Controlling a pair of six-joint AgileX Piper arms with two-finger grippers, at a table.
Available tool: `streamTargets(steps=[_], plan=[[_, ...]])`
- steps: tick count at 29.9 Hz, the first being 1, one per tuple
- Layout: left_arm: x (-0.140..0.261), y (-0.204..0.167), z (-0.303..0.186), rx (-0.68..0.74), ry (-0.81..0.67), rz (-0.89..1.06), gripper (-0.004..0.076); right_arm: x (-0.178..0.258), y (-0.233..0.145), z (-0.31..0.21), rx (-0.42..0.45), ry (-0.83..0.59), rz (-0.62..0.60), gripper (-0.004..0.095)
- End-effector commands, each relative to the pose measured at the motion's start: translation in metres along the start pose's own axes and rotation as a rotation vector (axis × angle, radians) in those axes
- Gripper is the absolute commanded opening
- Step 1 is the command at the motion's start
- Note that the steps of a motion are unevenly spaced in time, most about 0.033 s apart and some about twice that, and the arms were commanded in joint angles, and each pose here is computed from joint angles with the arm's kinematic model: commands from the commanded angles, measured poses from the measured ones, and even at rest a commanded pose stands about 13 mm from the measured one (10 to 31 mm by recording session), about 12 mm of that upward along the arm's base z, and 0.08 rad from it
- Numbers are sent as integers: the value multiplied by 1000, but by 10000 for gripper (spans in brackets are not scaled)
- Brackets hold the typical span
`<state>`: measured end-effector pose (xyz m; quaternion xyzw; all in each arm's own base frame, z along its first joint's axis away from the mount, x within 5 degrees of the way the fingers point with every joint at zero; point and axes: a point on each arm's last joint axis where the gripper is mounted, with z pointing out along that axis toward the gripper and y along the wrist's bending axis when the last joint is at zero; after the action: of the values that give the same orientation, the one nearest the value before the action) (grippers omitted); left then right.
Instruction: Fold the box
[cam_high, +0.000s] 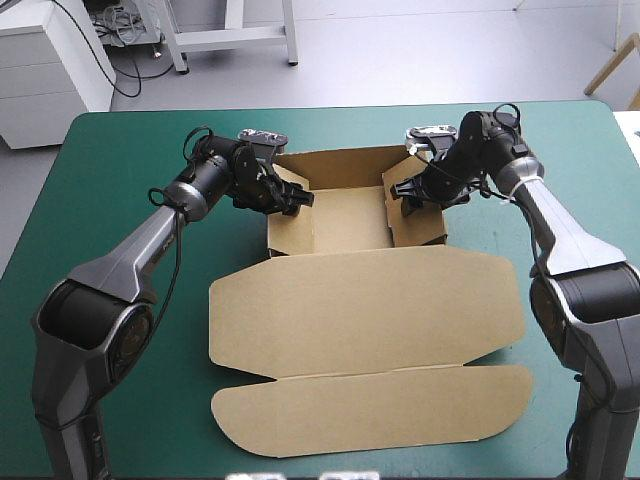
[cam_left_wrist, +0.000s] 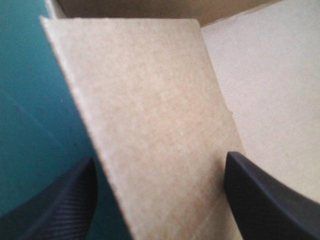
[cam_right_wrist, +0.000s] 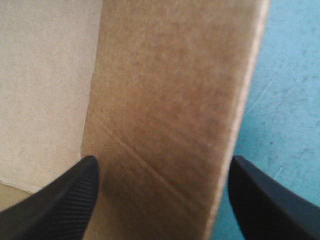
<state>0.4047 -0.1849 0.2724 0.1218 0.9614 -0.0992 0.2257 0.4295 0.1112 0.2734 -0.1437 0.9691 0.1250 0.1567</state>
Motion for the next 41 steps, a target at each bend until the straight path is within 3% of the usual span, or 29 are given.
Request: streamTargets(steps=[1,6,16,19,23,29,33,41], plan=[[-15,-7,-43,35,-130,-2,521,-4,11,-38,-12,-95,-47,848],[-23,-8,-74,19,-184,21,521,-2,12,-61,21,-141,-72,851],[-23,-8,-192,-32,-388,74,497,9,37,-172,62,-428,-137,850],[-11,-6,-223,-60,-405,136,447,18,44,-200,68,-501,-150,851],[9,1,-251,-137,-358,204,322,27,49,-219,72,-543,-160,851],[31,9,-279,-205,-367,243,8,25,47,-210,69,-514,-153,850],[49,12,-285,-205,-349,276,-10,19,42,-189,62,-435,-144,851],[96,24,-251,-229,-169,297,-10,-1,24,-129,84,-293,-102,851]])
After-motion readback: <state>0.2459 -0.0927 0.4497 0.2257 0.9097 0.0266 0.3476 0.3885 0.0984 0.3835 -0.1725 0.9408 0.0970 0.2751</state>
